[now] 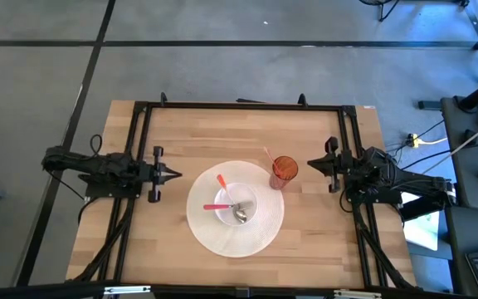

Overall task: Pick & Place Utensil
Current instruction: Return to Home Position

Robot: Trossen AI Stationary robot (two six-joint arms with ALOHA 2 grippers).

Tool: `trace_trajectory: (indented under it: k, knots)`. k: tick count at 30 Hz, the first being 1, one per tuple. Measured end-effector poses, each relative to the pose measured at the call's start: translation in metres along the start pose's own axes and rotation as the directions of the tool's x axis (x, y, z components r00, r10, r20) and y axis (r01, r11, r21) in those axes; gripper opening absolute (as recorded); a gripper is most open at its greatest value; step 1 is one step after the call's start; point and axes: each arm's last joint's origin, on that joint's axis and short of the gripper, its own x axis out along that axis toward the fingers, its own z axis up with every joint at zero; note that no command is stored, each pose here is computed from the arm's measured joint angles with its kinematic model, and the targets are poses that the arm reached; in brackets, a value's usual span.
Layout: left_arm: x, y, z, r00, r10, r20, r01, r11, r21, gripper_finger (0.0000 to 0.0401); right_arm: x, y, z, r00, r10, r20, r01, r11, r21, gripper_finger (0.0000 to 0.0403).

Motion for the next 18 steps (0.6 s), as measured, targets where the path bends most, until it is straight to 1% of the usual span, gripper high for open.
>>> trace_trajectory:
  k: [4,11,14,18]
  knots:
    - [0.0002,-0.0015,-0.0004,0.999,-0.044,0.013,0.044,0.999,0.007,0.0001,0.0000,-0.0007,0.0003,1.000,-0.025,0.004,0.025,1.000,-0.011,0.0003]
    - [0.0003,-0.0017,-0.0007,0.999,-0.048,0.010,0.048,0.999,-0.023,0.0001,-0.0003,-0.0039,-0.0010,0.991,-0.134,-0.008,0.134,0.991,0.029,0.0003]
    - [0.0003,-0.0007,-0.0006,1.000,-0.016,0.005,0.016,0.999,-0.036,0.0001,-0.0003,-0.0040,-0.0010,0.990,-0.139,-0.008,0.139,0.990,0.012,0.0006]
    - [0.0003,-0.0006,-0.0006,1.000,-0.014,0.004,0.015,0.999,-0.036,0.0001,-0.0003,-0.0040,-0.0010,0.990,-0.139,-0.008,0.139,0.990,-0.034,0.0017]
